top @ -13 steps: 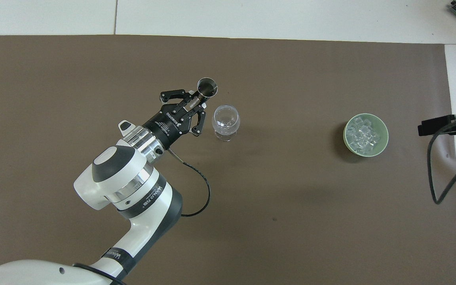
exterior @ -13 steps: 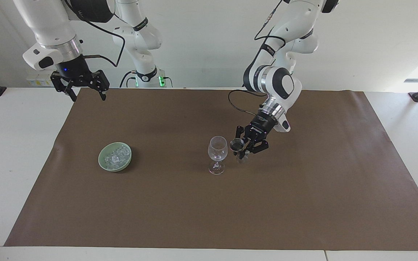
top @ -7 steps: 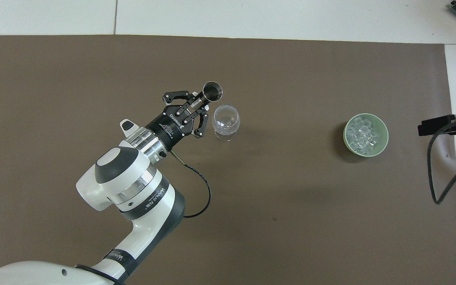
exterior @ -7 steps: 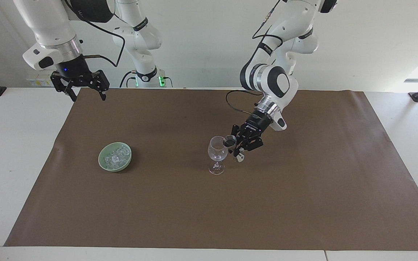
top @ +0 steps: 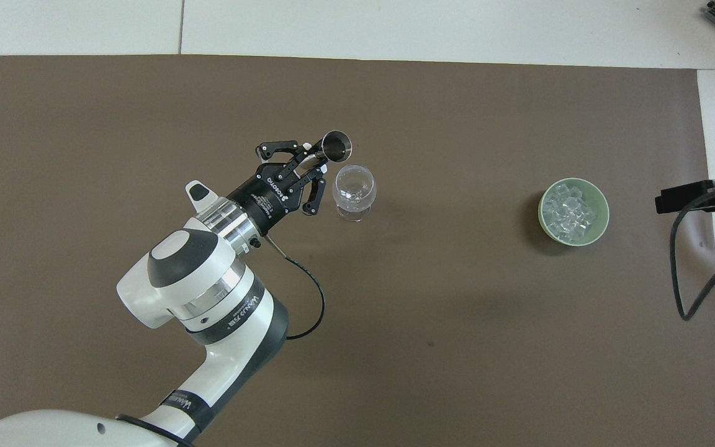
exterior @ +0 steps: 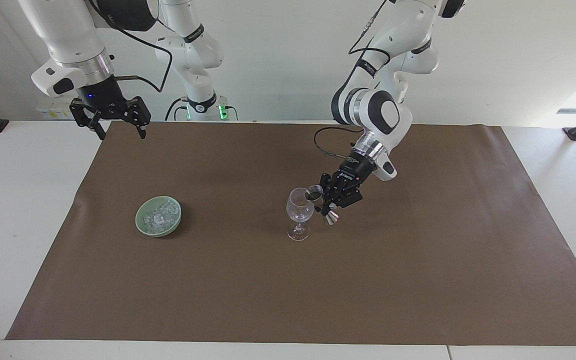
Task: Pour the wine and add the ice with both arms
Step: 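Bring the jigger rim over the wine glass mouth with the left gripper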
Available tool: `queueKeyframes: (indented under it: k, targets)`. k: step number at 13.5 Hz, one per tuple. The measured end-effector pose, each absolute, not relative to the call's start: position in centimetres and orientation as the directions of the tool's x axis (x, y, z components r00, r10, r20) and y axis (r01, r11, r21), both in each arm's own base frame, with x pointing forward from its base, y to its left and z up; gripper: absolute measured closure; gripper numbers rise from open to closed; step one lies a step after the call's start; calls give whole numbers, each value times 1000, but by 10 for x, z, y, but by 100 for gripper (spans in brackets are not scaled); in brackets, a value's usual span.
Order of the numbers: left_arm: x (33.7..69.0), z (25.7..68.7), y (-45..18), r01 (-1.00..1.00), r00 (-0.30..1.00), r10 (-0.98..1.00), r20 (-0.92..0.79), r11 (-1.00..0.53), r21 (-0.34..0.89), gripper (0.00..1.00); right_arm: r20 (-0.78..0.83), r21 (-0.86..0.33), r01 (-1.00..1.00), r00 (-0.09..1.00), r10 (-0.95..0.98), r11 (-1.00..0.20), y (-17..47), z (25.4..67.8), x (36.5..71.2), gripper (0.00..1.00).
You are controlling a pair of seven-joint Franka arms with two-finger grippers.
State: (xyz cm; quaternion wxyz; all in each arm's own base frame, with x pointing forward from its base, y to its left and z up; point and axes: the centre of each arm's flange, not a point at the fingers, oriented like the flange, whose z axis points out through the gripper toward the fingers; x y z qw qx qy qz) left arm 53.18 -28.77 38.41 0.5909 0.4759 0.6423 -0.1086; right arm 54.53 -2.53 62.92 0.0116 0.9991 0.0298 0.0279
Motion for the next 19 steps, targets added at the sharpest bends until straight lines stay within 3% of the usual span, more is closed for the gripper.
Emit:
queueKeyframes:
  k: [19]
  targets:
    - [532,384,-290,685,393,610,-688,305,662,78,55,25,59,997,60,-998,-25,629,545,0]
